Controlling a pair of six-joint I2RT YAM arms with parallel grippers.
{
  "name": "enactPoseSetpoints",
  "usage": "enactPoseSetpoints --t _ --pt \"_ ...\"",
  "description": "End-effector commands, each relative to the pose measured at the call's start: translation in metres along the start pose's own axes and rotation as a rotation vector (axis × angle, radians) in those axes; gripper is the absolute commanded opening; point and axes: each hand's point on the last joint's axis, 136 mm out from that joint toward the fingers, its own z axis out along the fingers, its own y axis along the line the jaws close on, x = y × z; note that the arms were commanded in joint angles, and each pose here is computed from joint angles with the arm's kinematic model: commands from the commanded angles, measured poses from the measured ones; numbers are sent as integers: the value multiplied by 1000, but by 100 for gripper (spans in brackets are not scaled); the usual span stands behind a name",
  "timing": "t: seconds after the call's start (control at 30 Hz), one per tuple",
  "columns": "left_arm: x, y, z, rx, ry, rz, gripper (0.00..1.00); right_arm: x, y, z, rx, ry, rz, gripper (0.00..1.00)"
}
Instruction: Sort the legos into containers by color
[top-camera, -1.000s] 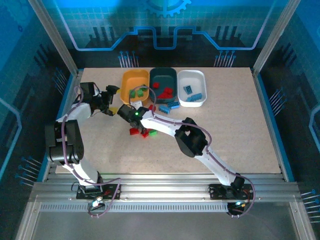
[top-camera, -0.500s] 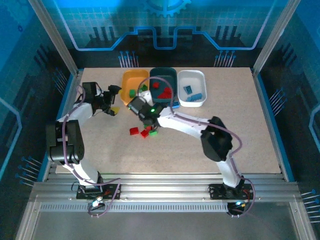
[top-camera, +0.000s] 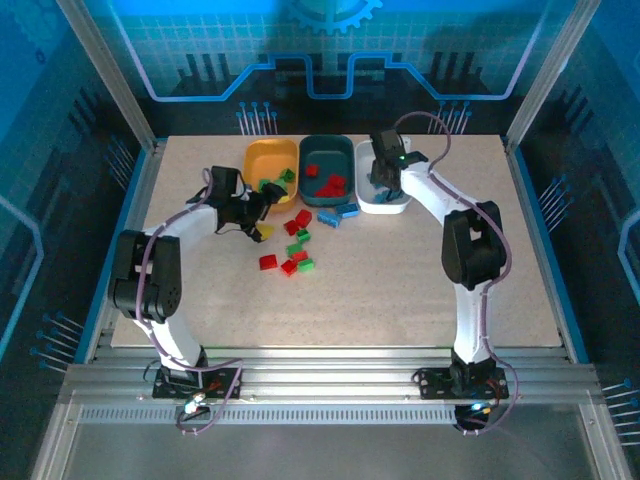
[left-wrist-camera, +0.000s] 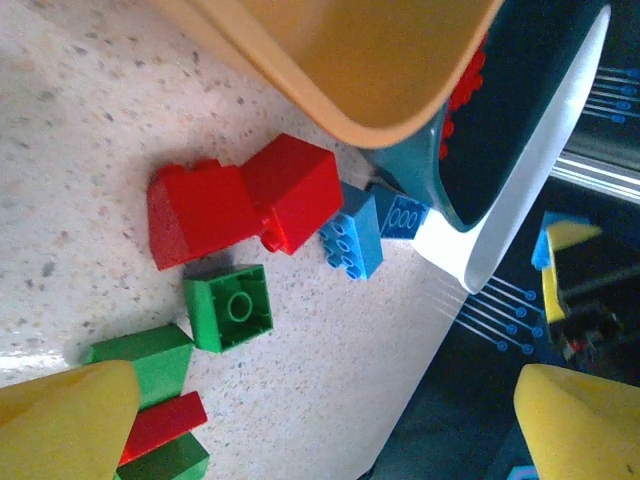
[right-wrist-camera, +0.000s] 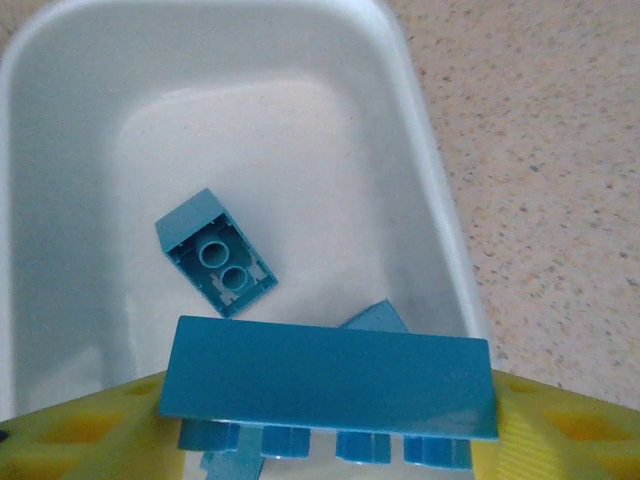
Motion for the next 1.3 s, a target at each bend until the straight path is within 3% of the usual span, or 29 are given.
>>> enactPoseSetpoints --t 0.0,0.13,0.27,0.4,0.5,0.67,0.8,0.93,1.27 --pt "11 -11 4 -1 51 58 98 0 15 4 -111 70 -18 79" --pt "15 -14 5 -18 55 98 99 -17 7 -17 -120 27 -8 85" --pt "17 -16 1 -48 43 136 99 -19 0 -61 -154 -43 17 85" --pt "20 -10 -6 -152 23 174 99 20 14 -106 -237 -90 -13 85" --pt "31 -9 -11 -265 -7 276 99 59 18 -123 -242 -101 -66 84" --pt "64 -4 -9 -452 -41 536 96 119 16 -122 -271 -29 -106 82" --pt "89 17 12 -536 -31 653 95 135 17 -128 -279 -60 -152 82" --pt "105 35 25 -628 -15 692 95 133 -3 -133 -236 -136 -60 83" --pt "120 61 50 -767 -27 680 92 152 -25 -123 -247 -89 17 84"
